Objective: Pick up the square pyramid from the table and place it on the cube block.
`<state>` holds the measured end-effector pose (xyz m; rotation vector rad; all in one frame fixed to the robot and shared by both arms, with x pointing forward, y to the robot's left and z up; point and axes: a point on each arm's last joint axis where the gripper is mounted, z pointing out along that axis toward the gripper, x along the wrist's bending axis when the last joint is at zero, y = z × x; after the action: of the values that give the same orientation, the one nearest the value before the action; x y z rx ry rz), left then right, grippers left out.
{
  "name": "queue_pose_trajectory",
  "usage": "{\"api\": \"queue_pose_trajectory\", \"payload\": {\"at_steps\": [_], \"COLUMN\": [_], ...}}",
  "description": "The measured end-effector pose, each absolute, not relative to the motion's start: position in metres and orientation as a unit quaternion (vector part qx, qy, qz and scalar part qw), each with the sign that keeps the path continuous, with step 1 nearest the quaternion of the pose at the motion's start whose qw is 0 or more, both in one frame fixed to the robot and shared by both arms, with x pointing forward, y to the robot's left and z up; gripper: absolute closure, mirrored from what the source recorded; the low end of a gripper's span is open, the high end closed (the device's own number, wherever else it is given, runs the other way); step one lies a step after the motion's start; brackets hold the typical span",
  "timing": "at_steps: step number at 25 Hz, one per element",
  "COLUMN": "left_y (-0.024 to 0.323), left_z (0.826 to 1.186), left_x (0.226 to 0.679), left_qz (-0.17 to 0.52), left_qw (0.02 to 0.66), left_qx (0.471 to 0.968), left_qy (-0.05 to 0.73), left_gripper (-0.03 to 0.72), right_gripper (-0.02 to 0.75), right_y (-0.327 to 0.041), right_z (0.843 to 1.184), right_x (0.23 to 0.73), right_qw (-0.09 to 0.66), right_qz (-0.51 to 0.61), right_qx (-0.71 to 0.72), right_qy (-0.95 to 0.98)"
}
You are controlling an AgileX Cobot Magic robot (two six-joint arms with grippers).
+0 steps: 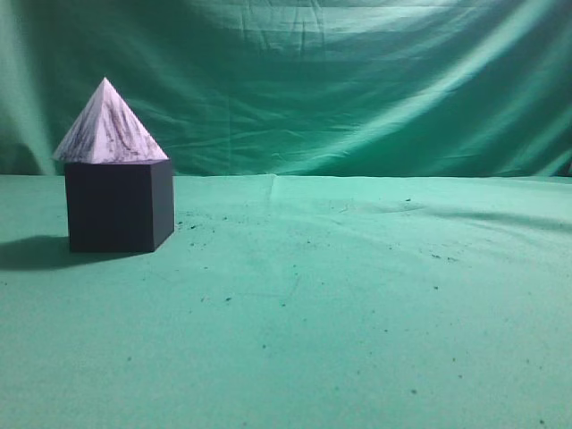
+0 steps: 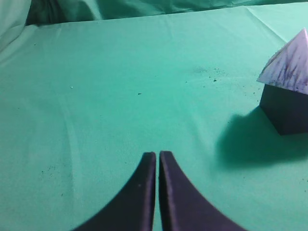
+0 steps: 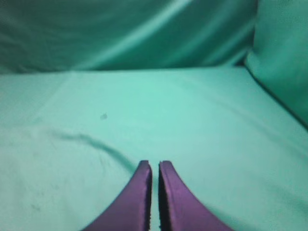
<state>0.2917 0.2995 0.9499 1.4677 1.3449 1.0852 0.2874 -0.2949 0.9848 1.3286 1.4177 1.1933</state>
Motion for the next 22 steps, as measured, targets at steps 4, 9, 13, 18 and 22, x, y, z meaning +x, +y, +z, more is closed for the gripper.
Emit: {"api": "queue_pose_trajectory", "payload": {"at_steps": [4, 9, 13, 18, 22], "left_y": [0.300, 0.300, 0.300, 0.300, 0.300], "left_z": [0.950, 0.950, 0.950, 0.950, 0.950], "left_x": [0.292, 0.292, 0.292, 0.292, 0.292], "left_qz": [0.434, 0.434, 0.434, 0.434, 0.434], "left_qw": [0.423, 0.423, 0.423, 0.423, 0.423], "left_qx": [0.586, 0.586, 0.586, 0.586, 0.586], "left_qy": [0.537, 0.537, 0.537, 0.537, 0.537], "left_gripper": [0.688, 0.688, 0.688, 0.688, 0.688], "right_gripper": [0.738, 0.738, 0.738, 0.738, 0.738], "right_y": [-0.295, -0.295, -0.295, -0.295, -0.295], "right_z": [0.952, 0.946, 0.946, 0.946, 0.946], "right_x": [0.291, 0.291, 0.291, 0.291, 0.291], "right_qw": [0.399, 0.394, 0.394, 0.394, 0.394], "right_qz": [0.446, 0.441, 0.441, 0.441, 0.441], "right_qx": [0.554, 0.557, 0.557, 0.557, 0.557], "right_qy": [0.579, 0.583, 0.583, 0.583, 0.583]}}
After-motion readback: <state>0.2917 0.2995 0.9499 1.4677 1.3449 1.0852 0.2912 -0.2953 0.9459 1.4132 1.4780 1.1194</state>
